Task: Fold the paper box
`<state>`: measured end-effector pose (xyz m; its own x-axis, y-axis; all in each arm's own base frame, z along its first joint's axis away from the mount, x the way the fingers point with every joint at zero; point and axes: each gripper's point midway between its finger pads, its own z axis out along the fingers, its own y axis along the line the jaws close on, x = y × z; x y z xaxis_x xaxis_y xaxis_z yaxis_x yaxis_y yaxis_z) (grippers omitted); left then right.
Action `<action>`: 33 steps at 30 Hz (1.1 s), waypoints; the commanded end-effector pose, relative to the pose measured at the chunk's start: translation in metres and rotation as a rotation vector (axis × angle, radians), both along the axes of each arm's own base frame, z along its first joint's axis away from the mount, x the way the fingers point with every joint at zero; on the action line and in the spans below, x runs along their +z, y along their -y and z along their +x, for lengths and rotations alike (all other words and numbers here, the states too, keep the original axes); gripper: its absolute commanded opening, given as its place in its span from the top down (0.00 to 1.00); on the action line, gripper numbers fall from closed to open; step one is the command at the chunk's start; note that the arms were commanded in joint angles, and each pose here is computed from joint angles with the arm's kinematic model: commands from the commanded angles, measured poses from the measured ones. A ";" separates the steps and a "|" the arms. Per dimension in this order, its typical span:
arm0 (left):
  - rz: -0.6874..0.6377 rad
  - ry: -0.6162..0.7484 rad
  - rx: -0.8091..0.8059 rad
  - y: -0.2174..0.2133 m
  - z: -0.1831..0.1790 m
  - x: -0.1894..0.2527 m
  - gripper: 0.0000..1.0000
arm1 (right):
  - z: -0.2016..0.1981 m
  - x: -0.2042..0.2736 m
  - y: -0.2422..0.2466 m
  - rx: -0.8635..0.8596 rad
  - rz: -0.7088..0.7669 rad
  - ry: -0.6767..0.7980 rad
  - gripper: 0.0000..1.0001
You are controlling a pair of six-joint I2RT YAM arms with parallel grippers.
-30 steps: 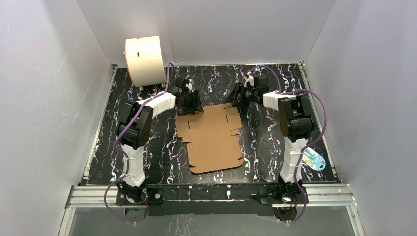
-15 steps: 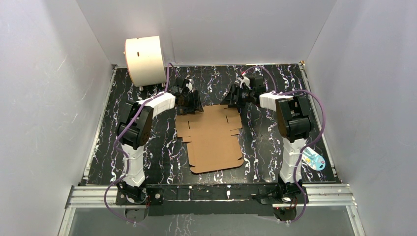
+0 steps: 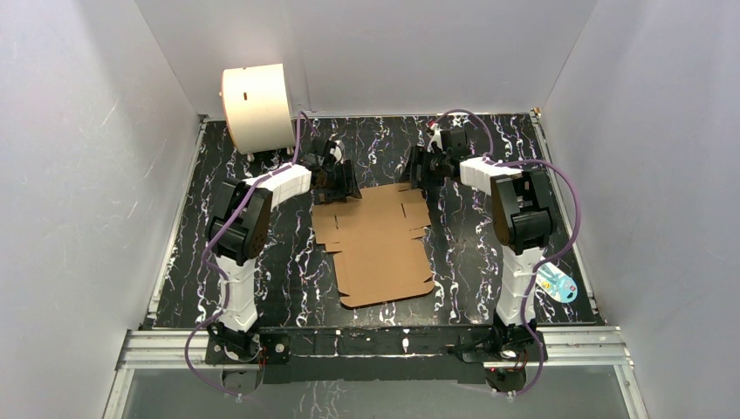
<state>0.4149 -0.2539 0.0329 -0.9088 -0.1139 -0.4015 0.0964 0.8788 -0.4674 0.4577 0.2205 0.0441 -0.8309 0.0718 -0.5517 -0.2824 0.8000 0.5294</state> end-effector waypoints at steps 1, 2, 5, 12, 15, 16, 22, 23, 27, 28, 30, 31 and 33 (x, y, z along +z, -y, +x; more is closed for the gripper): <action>0.024 -0.054 -0.013 -0.004 -0.013 -0.016 0.49 | 0.009 0.011 -0.003 0.016 -0.037 0.050 0.21; 0.026 -0.054 -0.012 -0.004 -0.013 -0.016 0.49 | 0.008 0.008 -0.005 0.026 -0.033 0.038 0.21; 0.023 -0.056 -0.013 -0.004 -0.013 -0.017 0.49 | 0.003 0.006 -0.014 0.057 -0.013 0.025 0.21; 0.023 -0.065 -0.014 -0.004 -0.014 -0.020 0.49 | -0.007 0.005 -0.031 0.097 0.021 0.006 0.21; 0.023 -0.069 -0.015 -0.004 -0.015 -0.021 0.49 | -0.008 0.011 -0.035 0.112 0.039 0.011 0.22; 0.023 -0.068 -0.015 -0.004 -0.015 -0.021 0.49 | -0.008 0.016 -0.036 0.118 0.046 0.018 0.22; 0.034 -0.071 -0.013 -0.006 -0.015 -0.023 0.49 | -0.012 0.048 -0.045 0.148 0.098 0.065 0.24; 0.034 -0.072 -0.013 -0.006 -0.015 -0.023 0.49 | -0.013 0.054 -0.047 0.154 0.105 0.074 0.24; 0.034 -0.073 -0.013 -0.005 -0.014 -0.024 0.49 | -0.021 0.063 -0.057 0.172 0.098 0.090 0.24; 0.035 -0.072 -0.013 -0.005 -0.014 -0.024 0.49 | -0.022 0.062 -0.058 0.166 0.083 0.094 0.25; 0.035 -0.073 -0.012 -0.005 -0.014 -0.024 0.49 | -0.024 0.061 -0.060 0.156 0.048 0.103 0.25; 0.036 -0.073 -0.011 -0.005 -0.014 -0.025 0.49 | -0.025 0.060 -0.061 0.150 0.030 0.109 0.25; 0.037 -0.078 -0.011 -0.006 -0.015 -0.026 0.49 | -0.027 0.057 -0.064 0.141 -0.007 0.119 0.25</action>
<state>0.4148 -0.2539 0.0325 -0.9094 -0.1132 -0.4002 0.0970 0.8780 -0.4688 0.4430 0.2558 0.0725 -0.8042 -0.0038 -0.5943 -0.3813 0.7703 0.5111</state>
